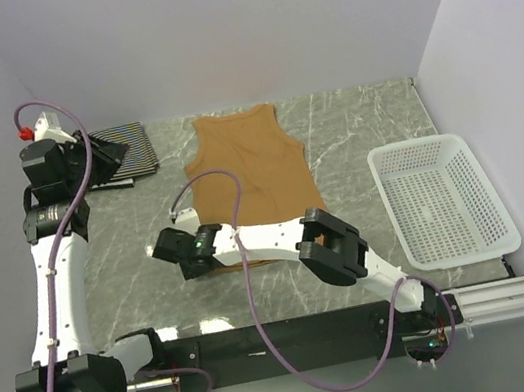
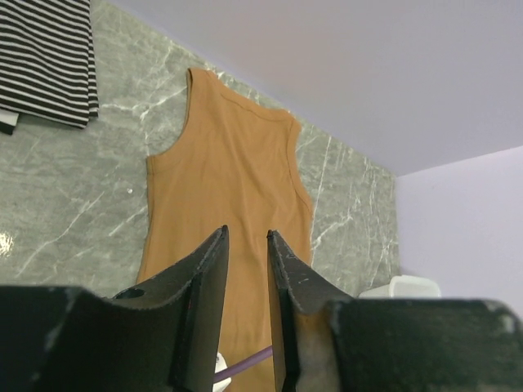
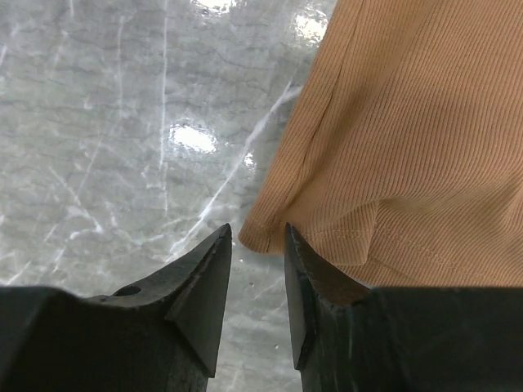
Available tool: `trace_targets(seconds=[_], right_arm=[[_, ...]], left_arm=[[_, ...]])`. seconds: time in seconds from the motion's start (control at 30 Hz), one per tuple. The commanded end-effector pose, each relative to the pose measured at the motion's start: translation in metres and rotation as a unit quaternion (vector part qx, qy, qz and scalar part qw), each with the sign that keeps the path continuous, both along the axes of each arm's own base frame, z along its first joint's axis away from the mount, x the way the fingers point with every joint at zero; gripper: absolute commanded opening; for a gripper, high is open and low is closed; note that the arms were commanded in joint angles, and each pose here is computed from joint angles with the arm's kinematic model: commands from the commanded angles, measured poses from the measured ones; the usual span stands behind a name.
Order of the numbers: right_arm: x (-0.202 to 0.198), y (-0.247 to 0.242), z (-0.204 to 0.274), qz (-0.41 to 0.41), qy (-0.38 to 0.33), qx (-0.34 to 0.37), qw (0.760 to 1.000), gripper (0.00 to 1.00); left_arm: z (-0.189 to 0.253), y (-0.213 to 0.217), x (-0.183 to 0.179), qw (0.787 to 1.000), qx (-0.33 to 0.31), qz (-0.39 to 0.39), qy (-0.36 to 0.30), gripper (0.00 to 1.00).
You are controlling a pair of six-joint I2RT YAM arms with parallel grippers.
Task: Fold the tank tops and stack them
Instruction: Fold the tank top
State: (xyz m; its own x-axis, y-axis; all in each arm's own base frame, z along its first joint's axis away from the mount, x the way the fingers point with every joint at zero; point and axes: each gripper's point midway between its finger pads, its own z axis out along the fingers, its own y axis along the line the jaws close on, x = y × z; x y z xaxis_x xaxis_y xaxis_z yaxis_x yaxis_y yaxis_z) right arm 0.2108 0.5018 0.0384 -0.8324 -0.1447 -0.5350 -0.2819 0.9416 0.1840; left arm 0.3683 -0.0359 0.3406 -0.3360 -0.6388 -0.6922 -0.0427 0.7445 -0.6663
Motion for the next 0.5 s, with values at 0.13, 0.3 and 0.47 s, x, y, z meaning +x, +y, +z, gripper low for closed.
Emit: trace_targets(seconds=[0.13,0.3,0.47], right_arm=[[0.007,0.003,0.0,-0.002,-0.016,-0.013,1.0,0.4],[-0.001,0.001,-0.014,0.013,-0.005,-0.022,1.0,0.37],[-0.01,-0.018,-0.028,0.019,0.007,-0.051,0.998,0.2]], left_arm=[[-0.008,-0.004,0.005,1.0,-0.003,-0.019,-0.007,0.3],[-0.023,-0.002,0.008,1.0,-0.006,-0.013,0.004,0.3],[-0.049,-0.003,0.013,0.999,-0.017,-0.014,0.025,0.31]])
